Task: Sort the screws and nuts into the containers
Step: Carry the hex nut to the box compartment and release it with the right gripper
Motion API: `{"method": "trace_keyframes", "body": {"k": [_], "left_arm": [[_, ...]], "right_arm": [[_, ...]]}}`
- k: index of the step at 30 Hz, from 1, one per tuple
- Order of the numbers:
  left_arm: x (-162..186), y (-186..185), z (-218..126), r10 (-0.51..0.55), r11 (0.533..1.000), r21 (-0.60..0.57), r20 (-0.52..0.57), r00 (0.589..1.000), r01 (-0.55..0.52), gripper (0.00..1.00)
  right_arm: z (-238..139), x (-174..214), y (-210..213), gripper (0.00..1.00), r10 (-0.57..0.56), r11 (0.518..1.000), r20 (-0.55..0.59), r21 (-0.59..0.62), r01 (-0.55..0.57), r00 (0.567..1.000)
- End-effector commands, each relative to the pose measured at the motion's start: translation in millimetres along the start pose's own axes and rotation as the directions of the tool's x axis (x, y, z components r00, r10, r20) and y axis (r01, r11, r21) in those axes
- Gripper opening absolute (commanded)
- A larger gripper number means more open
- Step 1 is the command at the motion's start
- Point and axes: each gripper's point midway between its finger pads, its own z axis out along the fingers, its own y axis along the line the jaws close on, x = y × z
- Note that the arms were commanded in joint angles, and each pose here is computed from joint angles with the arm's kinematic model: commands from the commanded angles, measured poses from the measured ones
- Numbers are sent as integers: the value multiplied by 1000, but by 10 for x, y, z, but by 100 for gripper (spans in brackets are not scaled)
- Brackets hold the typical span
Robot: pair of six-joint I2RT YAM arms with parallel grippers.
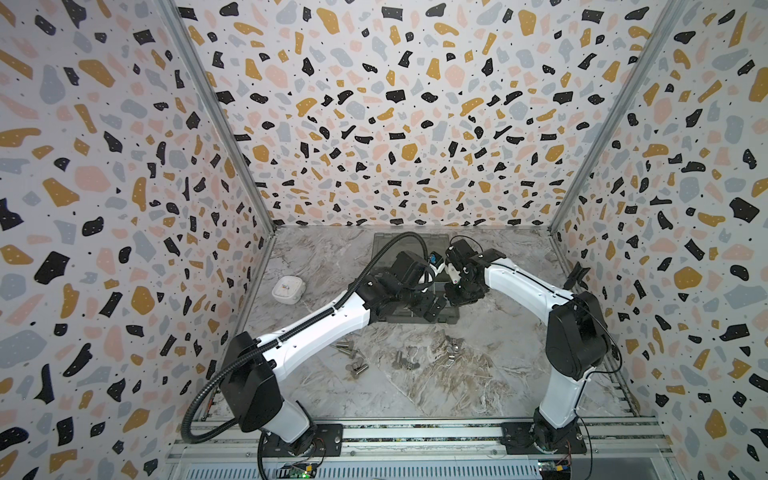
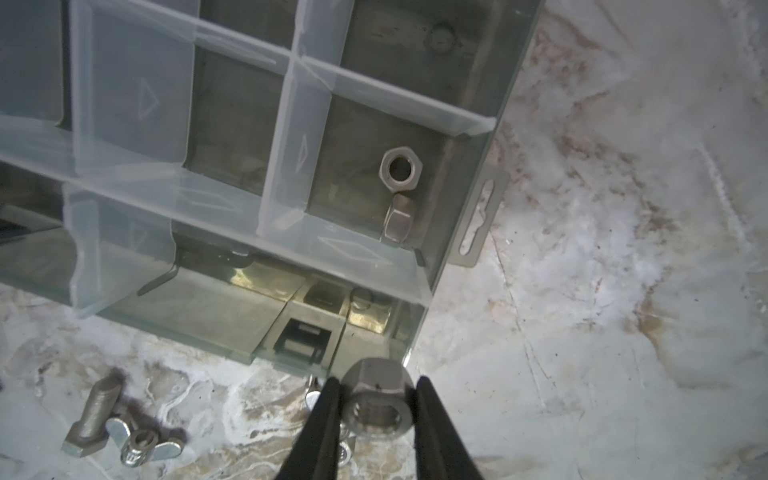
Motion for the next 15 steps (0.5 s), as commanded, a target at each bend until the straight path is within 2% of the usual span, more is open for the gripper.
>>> {"method": "trace_keyframes", "body": {"k": [1, 15], "left_arm": [[-91, 0, -26, 25, 1000, 17, 5, 1000, -25, 100], [-85, 154, -11, 1, 1000, 7, -13, 1000, 0, 100]], "right_arm": [[-150, -278, 59, 21, -15, 999, 79, -29, 17, 997], [88, -584, -23, 23, 25, 997, 73, -73, -20, 997]]}}
